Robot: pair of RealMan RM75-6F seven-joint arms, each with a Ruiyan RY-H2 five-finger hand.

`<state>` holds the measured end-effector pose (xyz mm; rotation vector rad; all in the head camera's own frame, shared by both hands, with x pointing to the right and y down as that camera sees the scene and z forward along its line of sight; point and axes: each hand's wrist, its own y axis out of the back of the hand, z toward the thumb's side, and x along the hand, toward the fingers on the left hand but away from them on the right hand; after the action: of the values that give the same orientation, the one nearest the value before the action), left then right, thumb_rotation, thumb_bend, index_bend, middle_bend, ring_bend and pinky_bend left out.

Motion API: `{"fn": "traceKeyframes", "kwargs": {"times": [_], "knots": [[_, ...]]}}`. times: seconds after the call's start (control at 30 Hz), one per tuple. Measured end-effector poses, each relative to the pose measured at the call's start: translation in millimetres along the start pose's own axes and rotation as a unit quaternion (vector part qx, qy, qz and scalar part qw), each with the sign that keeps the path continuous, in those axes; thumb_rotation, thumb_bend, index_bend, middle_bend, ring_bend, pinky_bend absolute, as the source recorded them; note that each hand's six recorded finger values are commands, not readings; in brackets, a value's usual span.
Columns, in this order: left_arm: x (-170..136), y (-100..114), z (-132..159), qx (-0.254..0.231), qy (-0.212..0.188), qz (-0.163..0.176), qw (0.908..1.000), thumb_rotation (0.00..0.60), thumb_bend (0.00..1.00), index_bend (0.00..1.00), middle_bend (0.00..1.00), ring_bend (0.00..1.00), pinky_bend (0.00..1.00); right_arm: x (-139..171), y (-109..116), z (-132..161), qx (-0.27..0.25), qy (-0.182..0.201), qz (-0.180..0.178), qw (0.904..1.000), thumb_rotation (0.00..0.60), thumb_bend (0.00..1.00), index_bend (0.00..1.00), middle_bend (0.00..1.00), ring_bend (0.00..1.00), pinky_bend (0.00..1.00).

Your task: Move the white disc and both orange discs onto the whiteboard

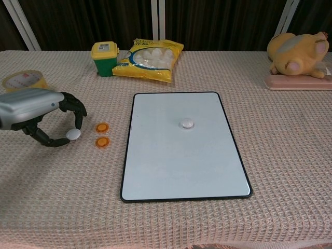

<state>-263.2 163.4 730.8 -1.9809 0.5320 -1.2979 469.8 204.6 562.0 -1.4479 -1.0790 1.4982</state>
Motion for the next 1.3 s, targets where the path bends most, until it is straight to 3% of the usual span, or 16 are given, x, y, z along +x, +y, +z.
{"fn": "traceKeyframes", "kwargs": {"times": [0.2,0.43,0.57,0.7,0.93,1.3], "knots": [[4.6,13.6,9.1,0.01,-0.016,0.011,0.9998,0.599,0.28,0.48,0.25,0.14,0.28,0.0,0.3,0.0,0.0,0.001,-0.001,1.0,0.6,0.2,0.0,0.0,0.0,0.0],[25.1,39.0,50.5,0.006,-0.071,0.011,0.9974,0.599,0.28,0.49,0.25,0.14,0.26,0.0,-0.1,0.7,-0.001,0.002,0.0,1.0,0.6,0.2,0.0,0.0,0.0,0.0],[44.8,45.9,77.1,-0.022,-0.096,0.001,0.9951,0.596,0.28,0.5,0.25,0.14,0.24,0.4,0.6,1.4,0.0,0.003,-0.001,1.0,0.6,0.2,0.0,0.0,0.0,0.0],[64.2,45.6,100.4,-0.029,-0.114,-0.001,0.993,0.595,0.28,0.5,0.25,0.14,0.24,0.6,2.2,1.1,0.002,0.002,-0.001,1.0,0.6,0.2,0.0,0.0,0.0,0.0],[94.2,33.4,132.0,0.002,-0.123,0.003,0.9924,0.593,0.28,0.5,0.25,0.14,0.24,0.5,4.6,0.4,0.002,0.002,-0.003,1.0,0.6,0.2,0.0,0.0,0.0,0.0],[121.1,20.4,144.4,0.029,-0.102,-0.007,0.9943,0.593,0.28,0.5,0.25,0.14,0.24,0.4,8.2,-6.0,0.001,-0.004,-0.005,1.0,0.6,0.2,0.0,0.0,0.0,0.0]]}}
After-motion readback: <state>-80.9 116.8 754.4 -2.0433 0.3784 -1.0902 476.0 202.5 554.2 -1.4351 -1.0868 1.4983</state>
